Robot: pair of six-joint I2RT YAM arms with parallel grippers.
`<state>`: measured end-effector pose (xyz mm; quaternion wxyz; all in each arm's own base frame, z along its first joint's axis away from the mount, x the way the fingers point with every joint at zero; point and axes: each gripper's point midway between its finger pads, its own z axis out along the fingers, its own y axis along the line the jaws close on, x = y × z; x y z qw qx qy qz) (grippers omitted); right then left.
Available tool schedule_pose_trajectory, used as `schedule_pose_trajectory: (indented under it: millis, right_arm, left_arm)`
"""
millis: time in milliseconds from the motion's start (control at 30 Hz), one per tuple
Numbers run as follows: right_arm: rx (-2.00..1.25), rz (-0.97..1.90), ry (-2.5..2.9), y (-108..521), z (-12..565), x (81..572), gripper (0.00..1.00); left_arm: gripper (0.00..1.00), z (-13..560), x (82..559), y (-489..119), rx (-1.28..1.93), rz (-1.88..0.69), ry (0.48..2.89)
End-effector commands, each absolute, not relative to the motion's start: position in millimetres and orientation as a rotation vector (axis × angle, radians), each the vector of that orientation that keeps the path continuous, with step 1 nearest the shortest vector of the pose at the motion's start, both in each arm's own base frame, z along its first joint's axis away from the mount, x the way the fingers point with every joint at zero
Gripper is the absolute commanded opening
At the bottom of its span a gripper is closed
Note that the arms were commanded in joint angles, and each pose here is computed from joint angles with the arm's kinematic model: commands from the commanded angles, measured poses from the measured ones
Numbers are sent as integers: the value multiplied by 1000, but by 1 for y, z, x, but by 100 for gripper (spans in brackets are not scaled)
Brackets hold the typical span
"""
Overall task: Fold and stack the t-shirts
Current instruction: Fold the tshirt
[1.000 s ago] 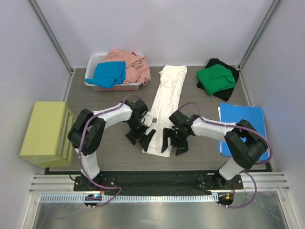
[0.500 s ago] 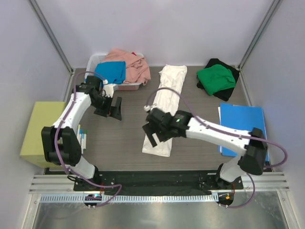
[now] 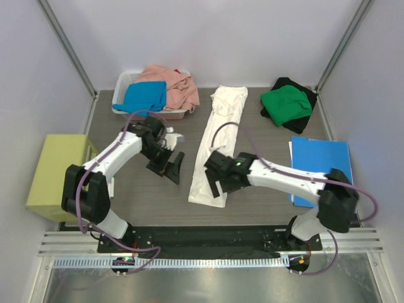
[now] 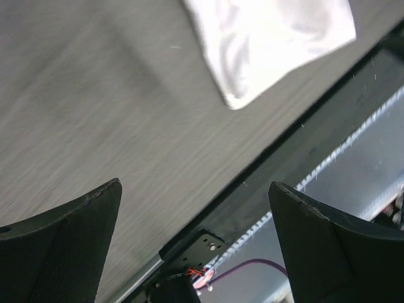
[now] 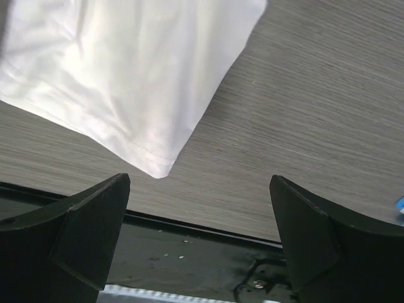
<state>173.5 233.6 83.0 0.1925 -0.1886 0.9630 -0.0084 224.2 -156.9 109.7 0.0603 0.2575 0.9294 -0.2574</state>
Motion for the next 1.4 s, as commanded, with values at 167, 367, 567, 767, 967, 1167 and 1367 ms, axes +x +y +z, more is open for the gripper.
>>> schedule_pose_trajectory:
  millis: [167,367,567,767,967,1167,1367]
  right_arm:
    - [19,684,2837,252,109,165,93]
    - [178,787,3011,244,86,135,88]
    - [246,813,3042,239,75,131,87]
    - [301,836,3043,242,59,138,78]
    - [343,864,3041,245,46,149,75]
    - [380,880,3029,244,37,161,74]
    - [388,913,3014,248,33,170,69]
  left_arm:
    - [100,87,195,-205,946,-822,2887]
    - [100,76,187,-211,908,-856,2913]
    - [100,63,178,-218,901,-856,2943]
    - [100,51,176,-227,932,-852,2964]
    - [100,38,181,-237,948,-842,2971]
    - [100,30,184,-245,947,-853,2962]
    - [97,22,184,-254,958,-850,2966]
